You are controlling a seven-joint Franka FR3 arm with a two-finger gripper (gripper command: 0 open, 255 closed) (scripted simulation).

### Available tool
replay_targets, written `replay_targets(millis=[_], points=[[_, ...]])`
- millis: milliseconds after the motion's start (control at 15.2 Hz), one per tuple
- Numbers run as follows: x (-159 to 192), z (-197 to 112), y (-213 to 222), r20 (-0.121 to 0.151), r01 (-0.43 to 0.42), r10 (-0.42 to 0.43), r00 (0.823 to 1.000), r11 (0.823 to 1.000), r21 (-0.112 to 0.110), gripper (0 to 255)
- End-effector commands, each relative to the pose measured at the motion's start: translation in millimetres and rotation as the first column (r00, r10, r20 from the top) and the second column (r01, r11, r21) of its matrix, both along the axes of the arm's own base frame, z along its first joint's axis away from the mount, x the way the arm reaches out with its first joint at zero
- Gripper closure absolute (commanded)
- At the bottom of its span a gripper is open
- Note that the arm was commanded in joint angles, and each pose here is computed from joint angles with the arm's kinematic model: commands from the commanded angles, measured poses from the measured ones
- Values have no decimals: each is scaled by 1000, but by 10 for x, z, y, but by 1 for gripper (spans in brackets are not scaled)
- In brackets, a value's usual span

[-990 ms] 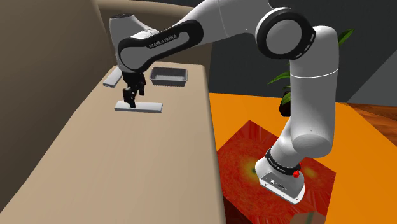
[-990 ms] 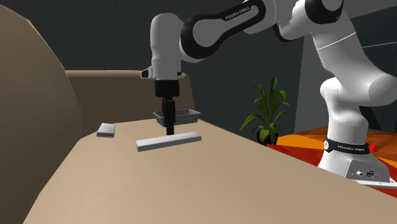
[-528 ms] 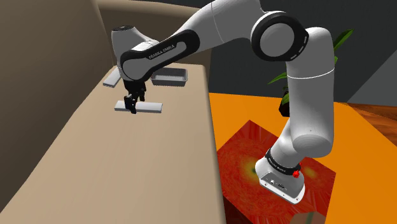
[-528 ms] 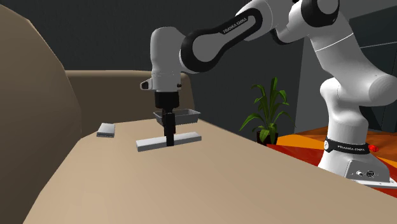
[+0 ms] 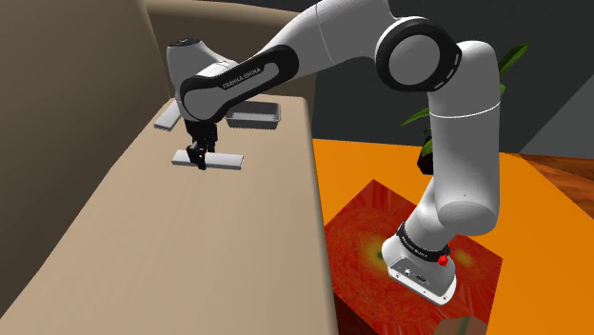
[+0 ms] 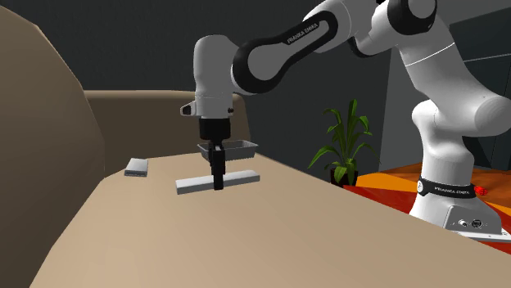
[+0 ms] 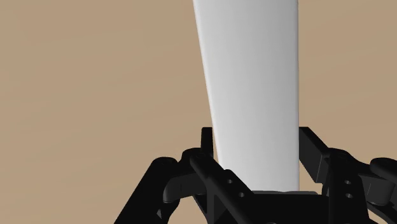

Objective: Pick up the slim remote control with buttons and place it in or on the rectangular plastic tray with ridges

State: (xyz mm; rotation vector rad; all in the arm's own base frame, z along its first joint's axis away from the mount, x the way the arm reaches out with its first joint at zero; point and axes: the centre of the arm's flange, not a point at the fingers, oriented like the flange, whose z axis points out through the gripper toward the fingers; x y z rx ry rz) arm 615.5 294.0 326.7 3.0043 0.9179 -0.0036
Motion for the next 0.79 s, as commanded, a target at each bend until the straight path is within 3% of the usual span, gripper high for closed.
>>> replay_targets(millis=[0, 462, 726], points=[[0, -7, -2, -1, 0, 0, 1000, 1000, 0, 255], [0, -8, -2, -1, 0, 0, 1000, 1000, 0, 255], [0, 203, -2, -1, 0, 0, 1000, 1000, 0, 255]])
